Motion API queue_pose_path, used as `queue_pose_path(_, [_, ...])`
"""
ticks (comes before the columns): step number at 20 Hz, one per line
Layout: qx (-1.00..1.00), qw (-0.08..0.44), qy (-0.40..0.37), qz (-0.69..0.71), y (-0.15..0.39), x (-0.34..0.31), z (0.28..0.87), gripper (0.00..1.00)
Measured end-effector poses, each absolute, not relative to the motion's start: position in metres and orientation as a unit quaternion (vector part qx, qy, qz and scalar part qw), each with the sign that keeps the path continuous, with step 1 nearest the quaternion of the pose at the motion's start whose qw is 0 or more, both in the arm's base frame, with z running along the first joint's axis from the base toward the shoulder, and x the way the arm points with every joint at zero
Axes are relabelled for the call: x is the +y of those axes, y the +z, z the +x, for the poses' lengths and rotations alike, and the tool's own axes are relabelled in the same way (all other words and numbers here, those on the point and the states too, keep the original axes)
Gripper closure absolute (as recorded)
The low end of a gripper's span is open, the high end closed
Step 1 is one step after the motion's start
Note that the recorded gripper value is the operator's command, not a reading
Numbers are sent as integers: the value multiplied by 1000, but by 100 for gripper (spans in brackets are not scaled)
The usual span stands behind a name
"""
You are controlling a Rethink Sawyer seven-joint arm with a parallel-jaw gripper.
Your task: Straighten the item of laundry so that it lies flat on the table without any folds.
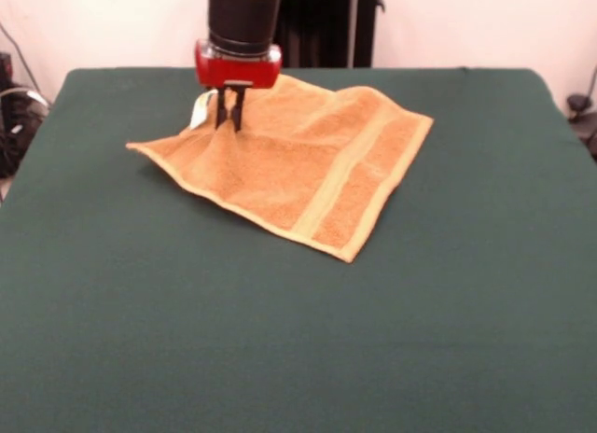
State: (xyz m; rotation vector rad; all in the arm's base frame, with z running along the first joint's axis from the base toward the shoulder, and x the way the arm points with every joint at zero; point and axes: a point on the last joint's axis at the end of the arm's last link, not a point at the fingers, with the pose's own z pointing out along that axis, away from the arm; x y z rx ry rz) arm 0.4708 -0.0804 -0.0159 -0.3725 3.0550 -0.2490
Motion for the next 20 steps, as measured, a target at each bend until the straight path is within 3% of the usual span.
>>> queue_pose_path(6, [983,24,-87,-159,-12,-102,470,100])
queue_pose_path(7, [982,23,-87,-165,-12,-104,469,0])
queue_pose_path(20, [982,23,-87,-166,-12,-105,469,0])
